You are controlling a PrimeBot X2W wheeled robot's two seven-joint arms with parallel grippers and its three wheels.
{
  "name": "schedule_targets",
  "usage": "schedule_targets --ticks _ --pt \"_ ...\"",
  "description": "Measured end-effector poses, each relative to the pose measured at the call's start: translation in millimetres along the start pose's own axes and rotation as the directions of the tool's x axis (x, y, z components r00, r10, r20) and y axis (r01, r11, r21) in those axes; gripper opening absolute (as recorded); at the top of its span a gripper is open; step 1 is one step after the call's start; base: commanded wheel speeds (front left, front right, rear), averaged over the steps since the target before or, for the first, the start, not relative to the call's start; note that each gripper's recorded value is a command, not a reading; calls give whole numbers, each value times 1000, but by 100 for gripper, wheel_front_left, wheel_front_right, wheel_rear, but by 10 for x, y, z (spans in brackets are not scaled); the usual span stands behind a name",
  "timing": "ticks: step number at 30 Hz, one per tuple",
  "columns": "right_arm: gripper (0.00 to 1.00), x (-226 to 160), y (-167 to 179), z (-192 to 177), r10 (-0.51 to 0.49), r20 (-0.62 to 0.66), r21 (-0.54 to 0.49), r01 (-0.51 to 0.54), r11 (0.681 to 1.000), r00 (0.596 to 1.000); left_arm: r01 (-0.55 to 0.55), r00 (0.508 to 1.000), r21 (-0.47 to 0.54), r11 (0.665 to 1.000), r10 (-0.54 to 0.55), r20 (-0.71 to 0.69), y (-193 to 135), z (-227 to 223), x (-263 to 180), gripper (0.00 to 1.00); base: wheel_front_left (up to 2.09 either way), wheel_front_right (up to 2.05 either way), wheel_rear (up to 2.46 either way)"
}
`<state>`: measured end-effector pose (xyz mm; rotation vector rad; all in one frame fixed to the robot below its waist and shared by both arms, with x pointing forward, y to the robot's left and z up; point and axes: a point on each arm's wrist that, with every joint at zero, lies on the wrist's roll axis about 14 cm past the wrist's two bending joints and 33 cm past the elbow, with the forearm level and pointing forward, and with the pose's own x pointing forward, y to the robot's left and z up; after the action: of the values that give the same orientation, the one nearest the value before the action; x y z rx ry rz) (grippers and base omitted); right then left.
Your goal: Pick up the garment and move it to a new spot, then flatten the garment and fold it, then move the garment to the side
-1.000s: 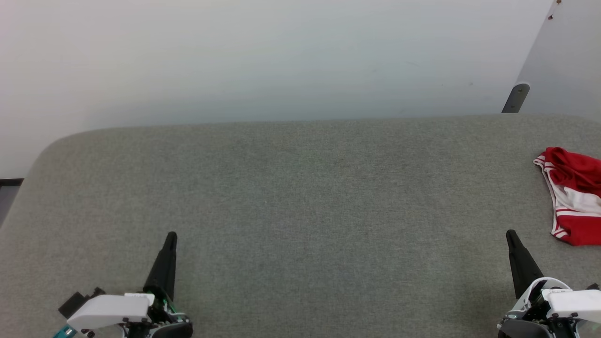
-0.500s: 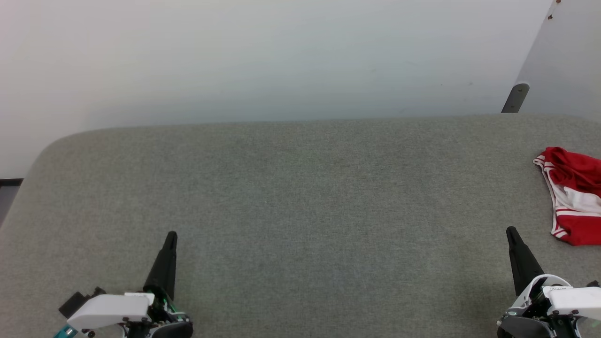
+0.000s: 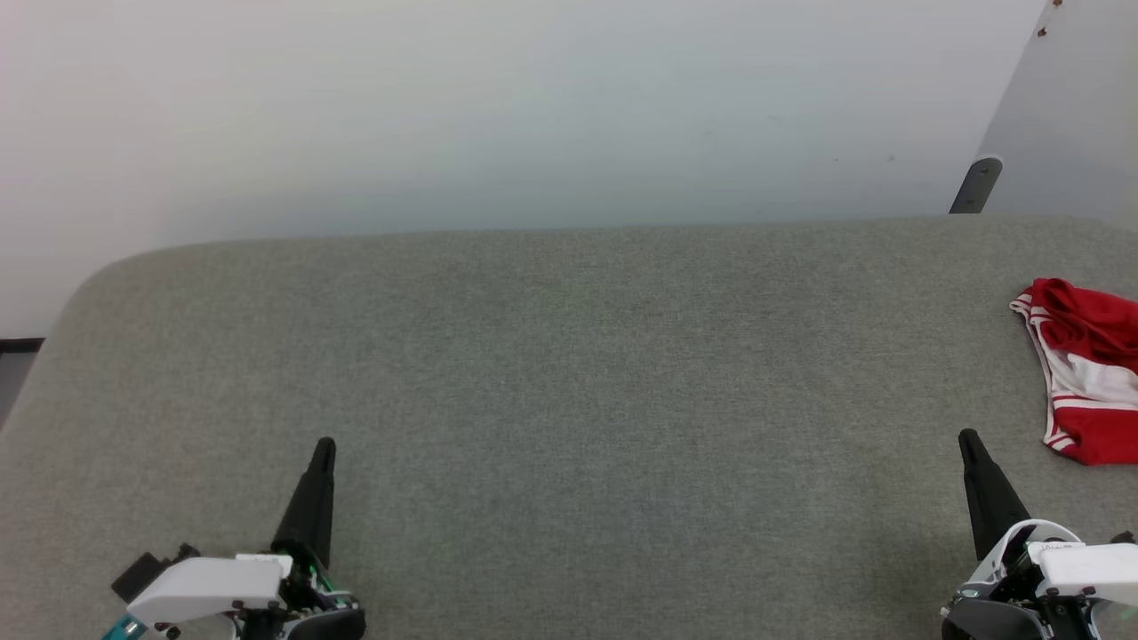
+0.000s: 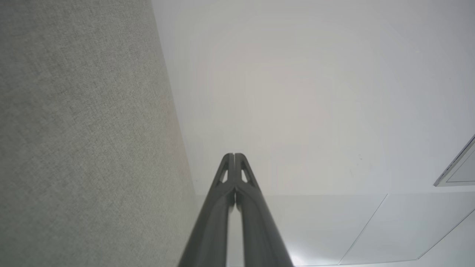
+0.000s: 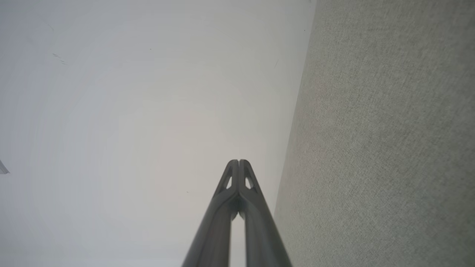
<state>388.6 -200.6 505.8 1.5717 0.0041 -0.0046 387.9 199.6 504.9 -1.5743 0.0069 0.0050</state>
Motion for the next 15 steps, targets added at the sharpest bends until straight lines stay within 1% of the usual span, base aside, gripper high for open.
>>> schedule_targets --ticks 15 --pt "0 0 0 0 0 0 0 0 1000 1000 0 1000 0 1000 0 0 0 0 0 0 0 0 0"
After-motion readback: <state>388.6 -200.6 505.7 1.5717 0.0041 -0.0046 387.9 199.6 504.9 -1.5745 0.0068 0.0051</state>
